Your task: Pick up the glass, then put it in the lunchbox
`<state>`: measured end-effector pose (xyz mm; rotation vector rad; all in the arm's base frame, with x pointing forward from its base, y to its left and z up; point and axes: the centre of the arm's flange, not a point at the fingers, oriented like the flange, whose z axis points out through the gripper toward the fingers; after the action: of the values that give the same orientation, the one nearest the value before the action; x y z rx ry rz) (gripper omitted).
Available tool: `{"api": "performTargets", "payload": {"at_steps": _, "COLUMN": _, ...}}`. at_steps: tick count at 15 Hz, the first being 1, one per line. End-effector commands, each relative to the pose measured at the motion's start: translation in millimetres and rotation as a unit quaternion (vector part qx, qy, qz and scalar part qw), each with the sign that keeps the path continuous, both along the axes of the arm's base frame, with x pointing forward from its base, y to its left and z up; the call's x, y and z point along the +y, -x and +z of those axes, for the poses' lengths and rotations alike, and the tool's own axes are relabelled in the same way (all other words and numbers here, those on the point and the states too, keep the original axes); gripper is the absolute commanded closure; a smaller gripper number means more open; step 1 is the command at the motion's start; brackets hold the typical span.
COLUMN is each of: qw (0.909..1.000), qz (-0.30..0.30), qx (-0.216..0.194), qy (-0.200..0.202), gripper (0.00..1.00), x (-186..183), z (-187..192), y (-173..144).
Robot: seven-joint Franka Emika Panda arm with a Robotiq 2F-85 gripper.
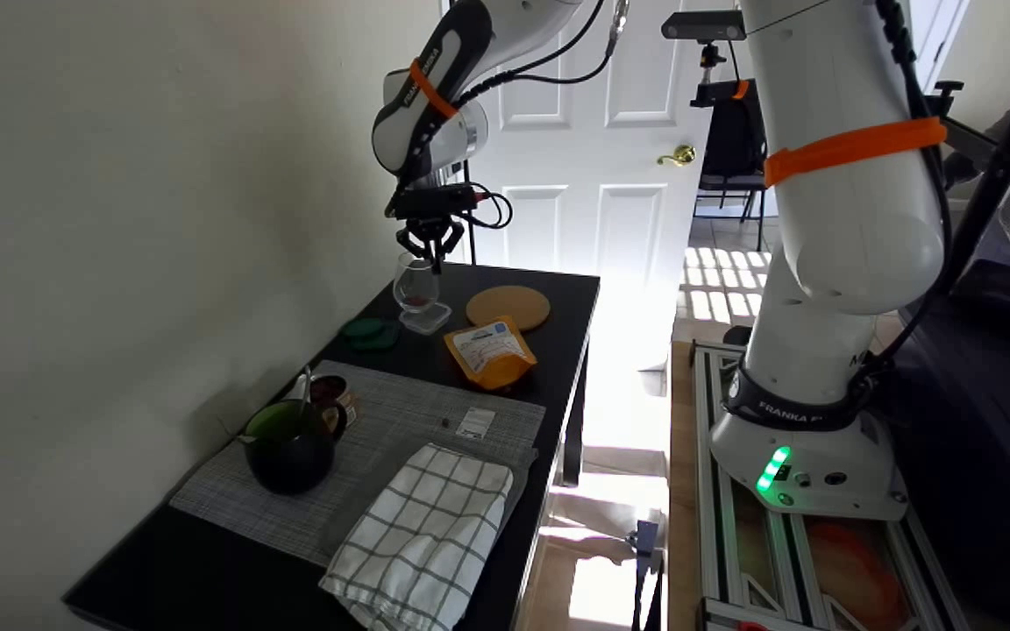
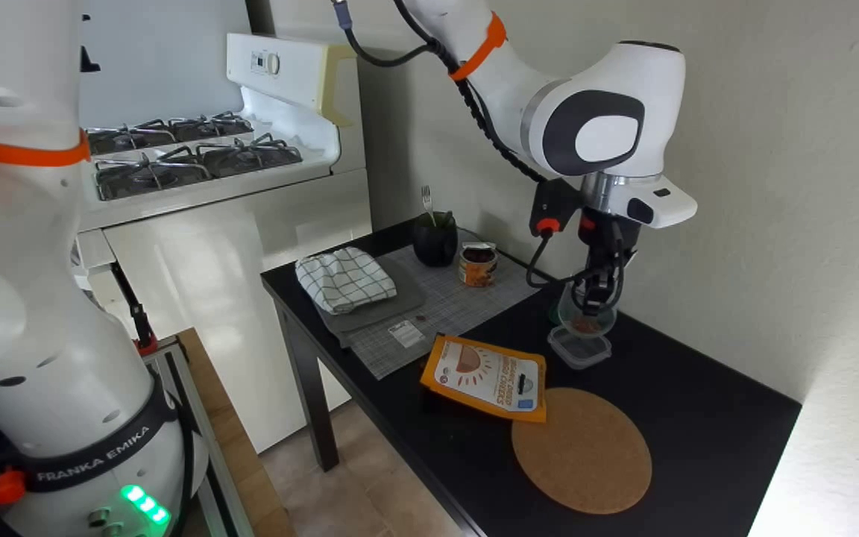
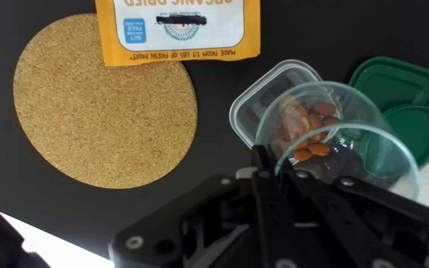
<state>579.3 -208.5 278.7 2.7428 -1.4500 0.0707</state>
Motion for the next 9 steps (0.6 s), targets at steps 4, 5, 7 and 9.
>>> {"api": "performTargets", "payload": {"at_steps": 4, "qw": 0.9998, "qz": -0.006, "qx": 0.017, "qy": -0.008, "gripper": 0.99, "x": -5.0, "z": -25.6, "y": -16.3}}
{"api": "performTargets", "payload": {"at_steps": 5, "qw": 0.9997, "qz": -0.005, "qx": 0.022, "qy": -0.007, "gripper": 0.99, "x": -3.9, "z": -28.3, "y": -15.6}}
{"api": "performTargets", "payload": {"at_steps": 7, "qw": 0.9995, "qz": -0.005, "qx": 0.031, "qy": -0.006, "gripper": 0.99, "x": -3.3, "z": -34.1, "y": -14.1}}
{"api": "performTargets", "payload": {"at_steps": 9, "qw": 0.9991, "qz": -0.005, "qx": 0.042, "qy": -0.003, "gripper": 0.99, "x": -2.8, "z": -37.2, "y": -14.0}}
